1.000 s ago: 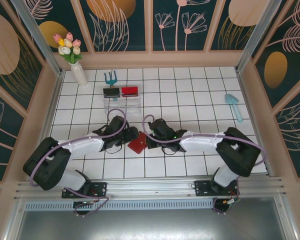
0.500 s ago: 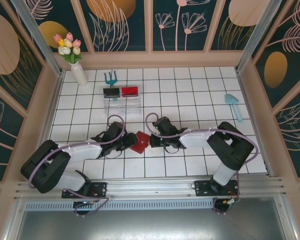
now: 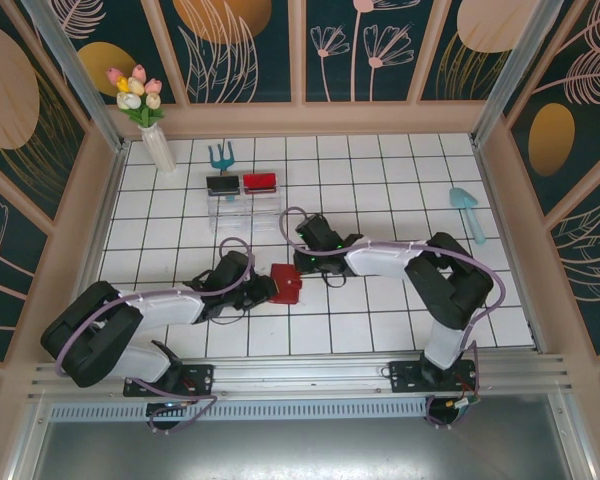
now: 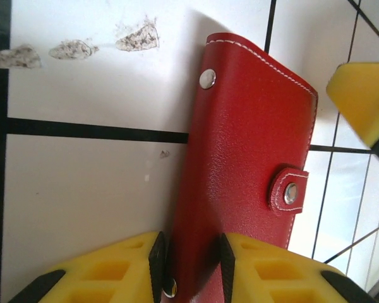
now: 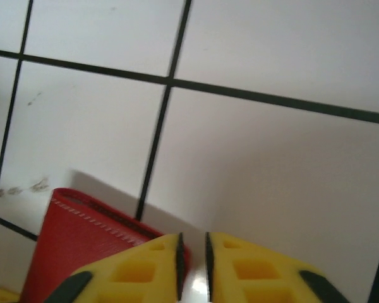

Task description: Take the credit cards out of the card holder

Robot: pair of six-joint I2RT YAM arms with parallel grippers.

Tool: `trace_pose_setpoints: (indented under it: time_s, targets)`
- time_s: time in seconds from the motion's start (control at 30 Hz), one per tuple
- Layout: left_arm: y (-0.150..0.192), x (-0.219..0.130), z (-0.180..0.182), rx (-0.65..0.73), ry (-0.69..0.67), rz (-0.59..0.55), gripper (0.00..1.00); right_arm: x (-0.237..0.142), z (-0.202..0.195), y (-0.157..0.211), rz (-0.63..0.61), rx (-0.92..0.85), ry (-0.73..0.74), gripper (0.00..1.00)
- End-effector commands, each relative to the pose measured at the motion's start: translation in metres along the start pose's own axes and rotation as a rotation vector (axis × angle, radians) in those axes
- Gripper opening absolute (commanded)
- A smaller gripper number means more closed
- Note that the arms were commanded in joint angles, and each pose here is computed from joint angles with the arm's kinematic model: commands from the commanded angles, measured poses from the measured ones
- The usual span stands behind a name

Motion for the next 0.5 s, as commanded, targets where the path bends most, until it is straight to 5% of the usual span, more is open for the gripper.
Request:
trace_pose_setpoints:
  time_s: [0.0, 0.47]
  targets:
    - [0.008, -0.001, 0.014, -0.003, -0.024, 0.015, 0.29, -0.016, 0.005, 0.000, 0.005, -0.023, 0.136, 0.26]
    - [0.010, 0.002, 0.015, 0.001, 0.008, 0.017, 0.23, 0.003, 0.045, 0.028, 0.115, -0.079, 0.185, 0.27]
Point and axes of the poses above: each hand's point on the last joint's axis, 136 mm out from that joint toward the fingers, its own x axis out along the fingers, its own z axis along the line the jaws close on, y = z × x, the point moved 5 cm from there along -x, back along the fingers, and after that the axes turned 3 degrees about -x, right-handed, at the moved point
